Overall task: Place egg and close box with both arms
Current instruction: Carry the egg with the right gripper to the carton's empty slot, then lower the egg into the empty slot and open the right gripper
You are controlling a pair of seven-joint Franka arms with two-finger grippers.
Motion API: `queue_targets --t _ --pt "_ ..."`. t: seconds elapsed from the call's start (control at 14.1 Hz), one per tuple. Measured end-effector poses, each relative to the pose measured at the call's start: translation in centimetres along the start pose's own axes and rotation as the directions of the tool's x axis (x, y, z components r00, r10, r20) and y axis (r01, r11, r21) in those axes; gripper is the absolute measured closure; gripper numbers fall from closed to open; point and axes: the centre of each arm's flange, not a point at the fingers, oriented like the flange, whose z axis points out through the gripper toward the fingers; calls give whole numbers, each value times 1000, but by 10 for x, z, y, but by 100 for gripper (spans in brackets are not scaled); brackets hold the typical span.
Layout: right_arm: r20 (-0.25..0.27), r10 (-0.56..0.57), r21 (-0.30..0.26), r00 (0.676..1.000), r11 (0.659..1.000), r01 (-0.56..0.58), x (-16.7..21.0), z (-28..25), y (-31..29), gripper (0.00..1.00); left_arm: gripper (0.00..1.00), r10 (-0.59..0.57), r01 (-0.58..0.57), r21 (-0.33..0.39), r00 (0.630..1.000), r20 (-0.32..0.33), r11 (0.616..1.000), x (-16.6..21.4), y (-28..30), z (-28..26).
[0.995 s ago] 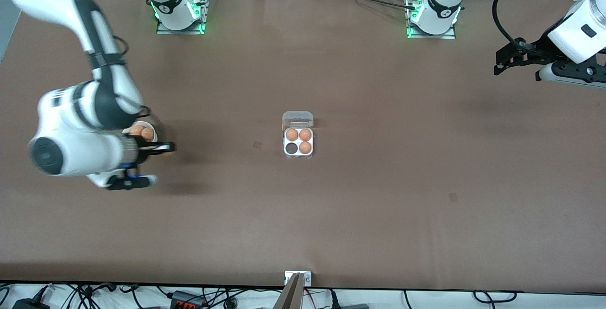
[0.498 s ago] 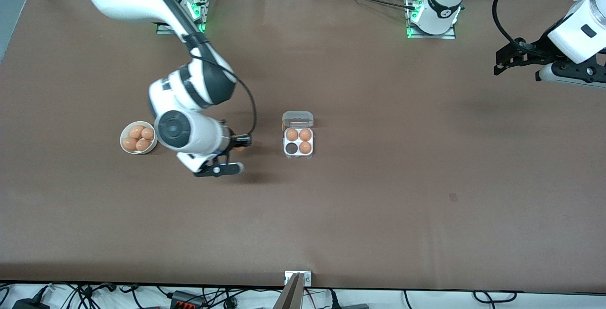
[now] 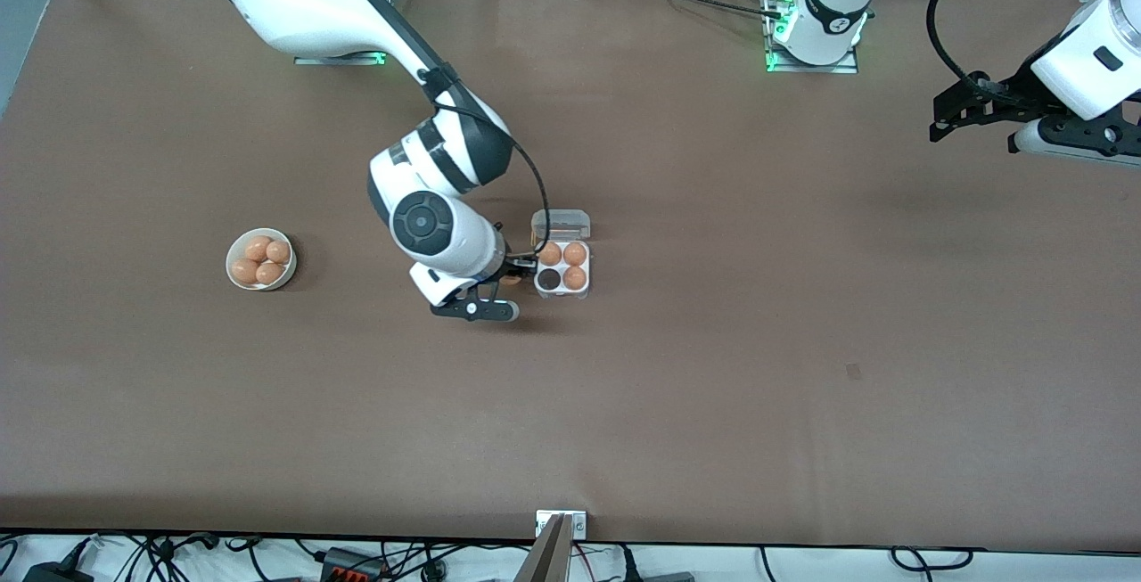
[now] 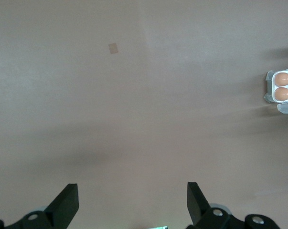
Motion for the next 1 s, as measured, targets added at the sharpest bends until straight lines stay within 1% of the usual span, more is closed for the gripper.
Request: queue_targets --t 0.14,0.43,0.71,1.0 --pt "-15 23 17 1000 1000 -23 -5 16 -12 53 0 -3 3 0 1000 1 1000 0 -1 1" --pt "-9 49 17 999 999 -49 -6 36 -13 53 0 -8 8 -1 1000 3 1000 1 -4 2" --pt "-3 62 36 998 997 -62 -6 44 -15 53 0 -8 8 -1 1000 3 1000 1 -4 2" --pt "7 53 29 999 998 -54 -14 53 -23 53 0 -8 8 -1 1000 3 1000 1 -4 2"
